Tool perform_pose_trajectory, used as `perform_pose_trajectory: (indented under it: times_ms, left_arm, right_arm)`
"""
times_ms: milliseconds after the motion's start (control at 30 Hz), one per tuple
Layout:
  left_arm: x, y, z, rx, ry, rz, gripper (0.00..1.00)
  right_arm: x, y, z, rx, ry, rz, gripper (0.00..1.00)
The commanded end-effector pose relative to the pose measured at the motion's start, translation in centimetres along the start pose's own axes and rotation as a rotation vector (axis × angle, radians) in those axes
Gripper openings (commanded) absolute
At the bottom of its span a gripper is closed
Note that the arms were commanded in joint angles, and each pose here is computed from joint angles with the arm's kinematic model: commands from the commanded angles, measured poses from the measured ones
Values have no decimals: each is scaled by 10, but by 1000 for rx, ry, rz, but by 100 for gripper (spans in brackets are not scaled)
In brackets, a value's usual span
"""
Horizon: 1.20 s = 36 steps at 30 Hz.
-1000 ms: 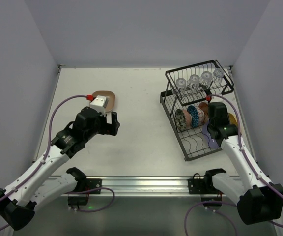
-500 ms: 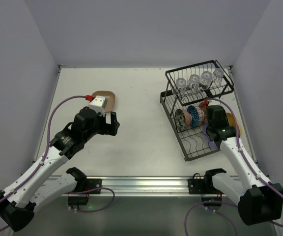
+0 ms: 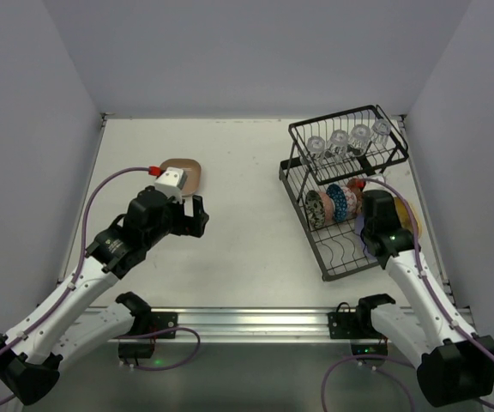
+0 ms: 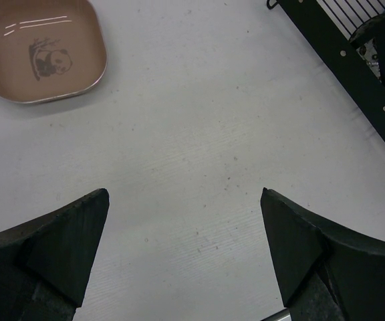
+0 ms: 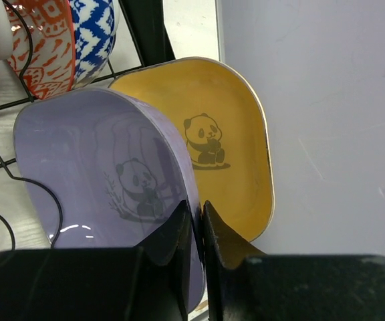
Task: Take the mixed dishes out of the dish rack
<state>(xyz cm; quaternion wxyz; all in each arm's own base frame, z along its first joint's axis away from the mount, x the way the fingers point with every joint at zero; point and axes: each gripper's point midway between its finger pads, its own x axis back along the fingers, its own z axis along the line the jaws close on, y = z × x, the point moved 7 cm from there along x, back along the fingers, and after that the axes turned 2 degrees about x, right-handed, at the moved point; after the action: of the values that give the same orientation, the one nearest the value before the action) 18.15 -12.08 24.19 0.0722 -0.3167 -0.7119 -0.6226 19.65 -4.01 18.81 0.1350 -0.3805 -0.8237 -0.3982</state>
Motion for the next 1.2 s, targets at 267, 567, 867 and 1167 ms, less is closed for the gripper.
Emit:
perform_pose_trajectory:
  times_ms: [267,567,867,1167]
  left_arm:
    - [1,7,-2,-18,-27,-45,100]
    - [0,7,-3,-21,-29,-42,100]
    - [0,7,-3,-21,-28,-41,100]
    - [-1,8,-3,-22,-27,-41,100]
  right_arm:
    - [3,8,-7,6,-73,-78,0]
    - [10,15,-12,46,-140,-148,0]
    - [14,18,-10,88,-154,-160,0]
    - [16,17,-8,151,-176,-153,0]
